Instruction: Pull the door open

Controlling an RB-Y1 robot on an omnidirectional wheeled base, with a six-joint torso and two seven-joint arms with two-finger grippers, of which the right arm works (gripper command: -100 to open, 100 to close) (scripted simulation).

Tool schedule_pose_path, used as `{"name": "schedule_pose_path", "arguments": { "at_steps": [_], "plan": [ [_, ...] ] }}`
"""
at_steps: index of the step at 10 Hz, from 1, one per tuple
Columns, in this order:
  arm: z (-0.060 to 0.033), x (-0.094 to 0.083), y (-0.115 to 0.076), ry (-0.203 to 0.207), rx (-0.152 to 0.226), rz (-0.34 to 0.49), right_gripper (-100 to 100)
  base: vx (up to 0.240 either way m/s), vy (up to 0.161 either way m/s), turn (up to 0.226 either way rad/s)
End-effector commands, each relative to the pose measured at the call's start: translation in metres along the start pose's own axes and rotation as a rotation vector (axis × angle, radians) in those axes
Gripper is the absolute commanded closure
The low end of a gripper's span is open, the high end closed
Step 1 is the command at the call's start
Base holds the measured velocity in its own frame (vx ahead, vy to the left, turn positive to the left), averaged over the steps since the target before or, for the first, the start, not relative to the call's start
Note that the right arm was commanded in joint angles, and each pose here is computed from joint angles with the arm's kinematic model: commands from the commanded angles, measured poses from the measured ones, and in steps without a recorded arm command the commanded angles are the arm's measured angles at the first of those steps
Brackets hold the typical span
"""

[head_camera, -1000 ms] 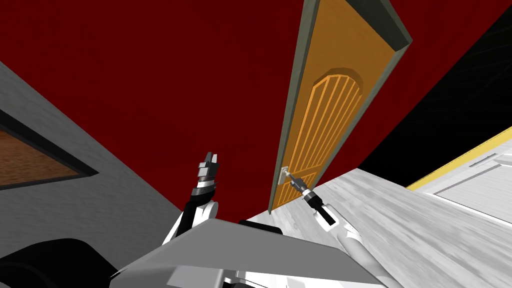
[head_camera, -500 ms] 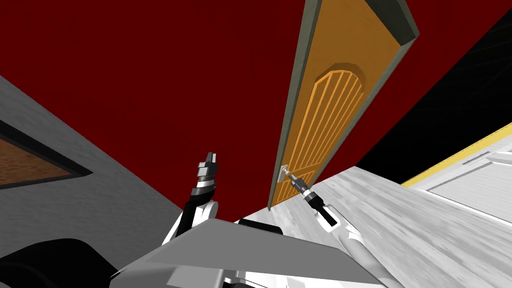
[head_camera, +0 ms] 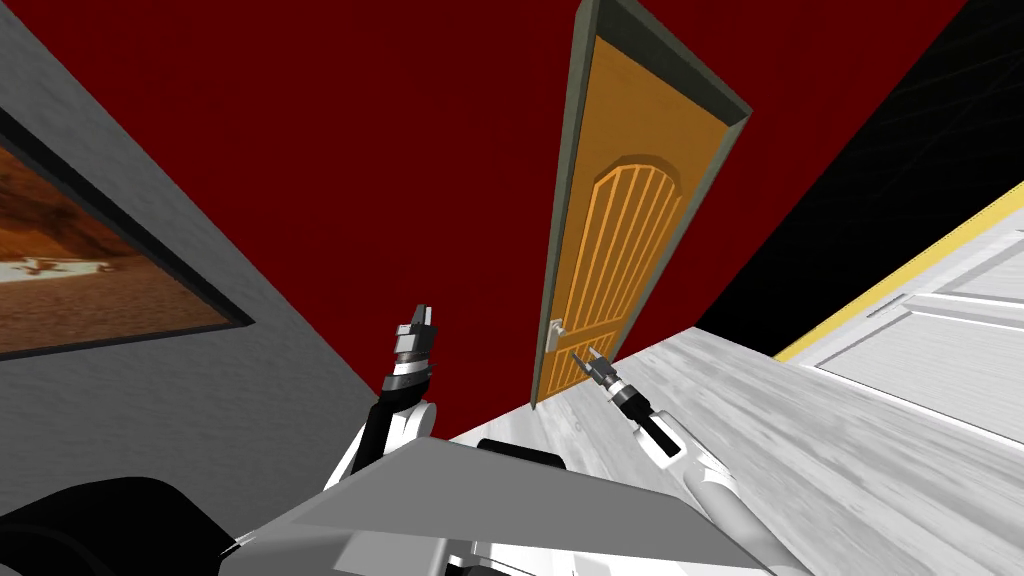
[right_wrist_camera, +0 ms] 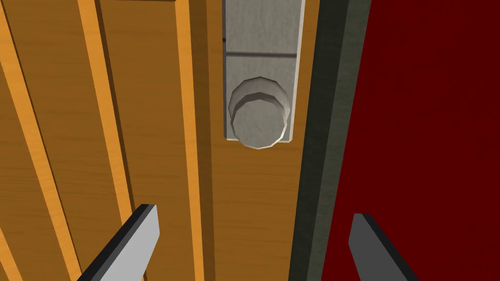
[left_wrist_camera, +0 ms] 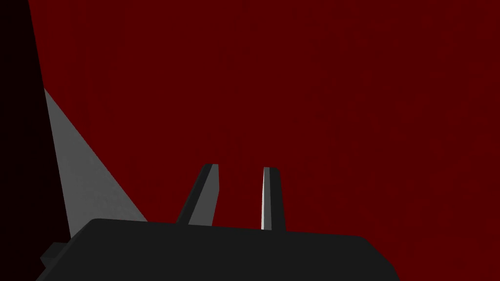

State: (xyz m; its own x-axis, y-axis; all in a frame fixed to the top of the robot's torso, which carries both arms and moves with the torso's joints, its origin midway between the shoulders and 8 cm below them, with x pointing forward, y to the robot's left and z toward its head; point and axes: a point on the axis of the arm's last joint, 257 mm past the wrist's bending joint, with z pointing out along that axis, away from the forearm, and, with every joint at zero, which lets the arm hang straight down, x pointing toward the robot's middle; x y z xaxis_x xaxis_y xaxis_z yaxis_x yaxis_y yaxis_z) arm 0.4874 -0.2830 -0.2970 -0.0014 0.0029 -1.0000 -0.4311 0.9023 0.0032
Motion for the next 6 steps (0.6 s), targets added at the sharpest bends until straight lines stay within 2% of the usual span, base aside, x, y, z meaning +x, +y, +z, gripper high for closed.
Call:
{"name": "schedule_pose_path", "arguments": {
  "at_steps": [1,6],
  "plan": [
    [0.0025,-0.0002,-0.0005,-0.003,0.007,0.0,-100,0.095,0.036,0.048],
    [0.0099,-0.0007,-0.0018,-0.009,0.027,-0.001,-100,0.168,0.071,0.045]
  ]
}}
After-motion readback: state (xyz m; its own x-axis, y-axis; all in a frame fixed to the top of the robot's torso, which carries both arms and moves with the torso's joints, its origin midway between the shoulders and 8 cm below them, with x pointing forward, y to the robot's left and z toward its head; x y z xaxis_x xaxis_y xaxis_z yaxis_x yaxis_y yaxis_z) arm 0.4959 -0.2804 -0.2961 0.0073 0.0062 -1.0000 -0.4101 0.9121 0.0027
